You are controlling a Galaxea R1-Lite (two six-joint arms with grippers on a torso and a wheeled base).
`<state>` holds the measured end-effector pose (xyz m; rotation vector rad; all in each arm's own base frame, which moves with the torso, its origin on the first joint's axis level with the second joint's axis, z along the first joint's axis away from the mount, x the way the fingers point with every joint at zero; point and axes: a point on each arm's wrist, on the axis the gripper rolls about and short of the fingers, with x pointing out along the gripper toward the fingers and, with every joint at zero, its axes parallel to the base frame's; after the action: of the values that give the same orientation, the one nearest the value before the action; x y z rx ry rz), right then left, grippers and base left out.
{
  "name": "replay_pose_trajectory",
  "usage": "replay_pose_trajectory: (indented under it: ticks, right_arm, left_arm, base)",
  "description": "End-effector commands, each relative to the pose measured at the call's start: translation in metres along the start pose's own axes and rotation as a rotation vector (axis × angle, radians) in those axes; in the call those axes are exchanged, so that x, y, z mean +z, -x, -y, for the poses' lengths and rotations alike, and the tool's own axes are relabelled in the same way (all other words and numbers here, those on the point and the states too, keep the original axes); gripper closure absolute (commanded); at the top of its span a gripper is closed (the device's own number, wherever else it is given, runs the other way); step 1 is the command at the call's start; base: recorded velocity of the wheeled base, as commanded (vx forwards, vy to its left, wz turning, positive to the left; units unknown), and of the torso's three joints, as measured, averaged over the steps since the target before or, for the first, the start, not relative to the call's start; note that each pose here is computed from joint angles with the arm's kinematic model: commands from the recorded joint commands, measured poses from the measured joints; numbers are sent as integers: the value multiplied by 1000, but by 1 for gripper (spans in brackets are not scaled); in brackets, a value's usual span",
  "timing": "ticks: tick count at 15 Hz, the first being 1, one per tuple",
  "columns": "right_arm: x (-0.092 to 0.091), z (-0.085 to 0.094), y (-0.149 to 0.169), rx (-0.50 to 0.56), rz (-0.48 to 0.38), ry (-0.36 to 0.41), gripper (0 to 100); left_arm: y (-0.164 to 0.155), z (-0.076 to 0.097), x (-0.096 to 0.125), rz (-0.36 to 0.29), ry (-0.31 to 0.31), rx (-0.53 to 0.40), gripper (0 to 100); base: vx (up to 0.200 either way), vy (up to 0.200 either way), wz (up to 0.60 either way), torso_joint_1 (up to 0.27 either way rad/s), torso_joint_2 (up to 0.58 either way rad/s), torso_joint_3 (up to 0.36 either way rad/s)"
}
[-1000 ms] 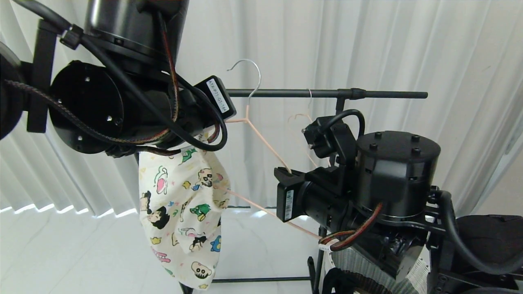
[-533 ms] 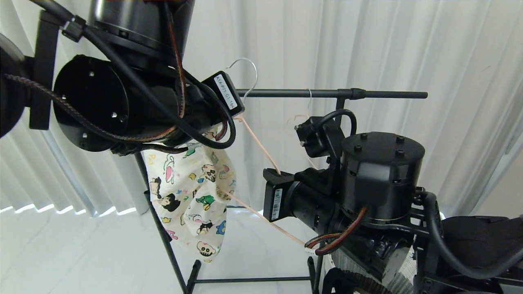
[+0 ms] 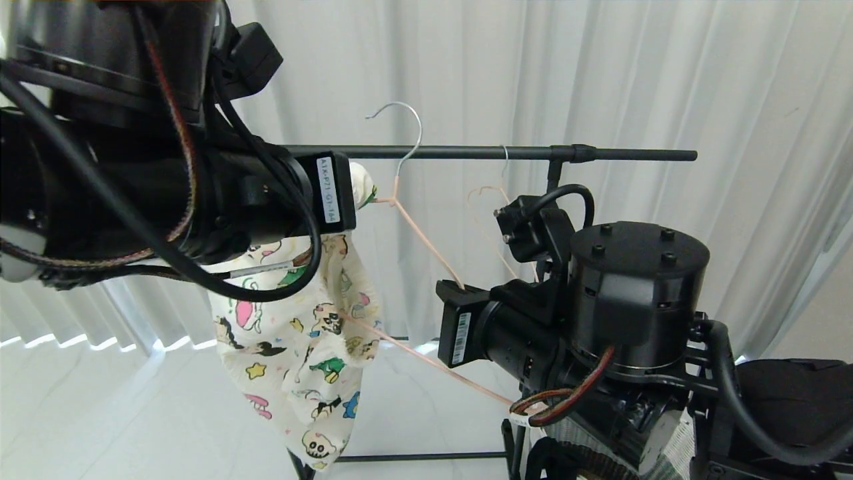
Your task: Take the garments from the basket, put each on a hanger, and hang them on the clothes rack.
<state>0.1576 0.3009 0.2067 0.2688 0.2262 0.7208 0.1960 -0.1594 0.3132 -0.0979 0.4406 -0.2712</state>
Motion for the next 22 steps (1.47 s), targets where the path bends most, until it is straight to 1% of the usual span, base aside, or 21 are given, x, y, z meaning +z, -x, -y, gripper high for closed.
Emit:
replay_pose_trajectory:
  ticks: [1,2,3,4,5,6,8,10,11,12,14,17,21,22]
  right_arm:
    - [-3,2,5,1,-9,13,100]
    - [-4,3,6,1,-6,15,100]
    - [-6,6,10,7,9,18,100]
    - [-8,7,12,11,12,27,100]
    - [-13,11,18,19,17,63,100]
    - [-16,14,24,41,24,107,100]
    - [-16,16,29,55,30,166,100]
    - [-15,15,29,57,35,203,100]
    - [-15,15,28,57,36,216,100]
    - [-16,14,28,58,34,222,100]
    - [-17,13,28,61,31,235,100]
    - [-24,5,28,87,15,242,100]
    - [-31,3,21,94,28,232,100]
    - [-31,3,21,94,28,231,100]
  left_arm:
    - [18,-19,2,27,-61,-44,100]
    - [21,-24,3,29,-95,-72,100]
    - [27,-44,6,35,-189,-119,100]
    - [27,-50,7,34,-220,-126,100]
    - [26,-64,8,33,-275,-122,100]
    - [25,-71,9,32,-299,-134,100]
    - [26,-71,8,28,-298,-185,100]
    - [28,-61,1,9,-308,-273,100]
    - [27,-56,-2,-4,-300,-296,100]
    - [28,-50,-4,-13,-282,-321,100]
    - [30,-39,-7,-30,-221,-361,100]
    - [32,-31,-5,-1,-213,-395,100]
    - [37,-22,-7,-13,-175,-442,100]
    - [37,-21,-8,-14,-175,-444,100]
  base:
    - [0,0,0,0,0,0]
    - [0,0,0,0,0,0]
    - [0,0,0,0,0,0]
    - [0,0,0,0,0,0]
    - [0,0,0,0,0,0]
    - [0,0,0,0,0,0]
    - [0,0,0,0,0,0]
    - [0,0,0,0,0,0]
    - [0,0,0,0,0,0]
    - [0,0,0,0,0,0]
    - [0,0,0,0,0,0]
    - [0,0,0,0,0,0]
    - [0,0,0,0,0,0]
    - [0,0,0,0,0,0]
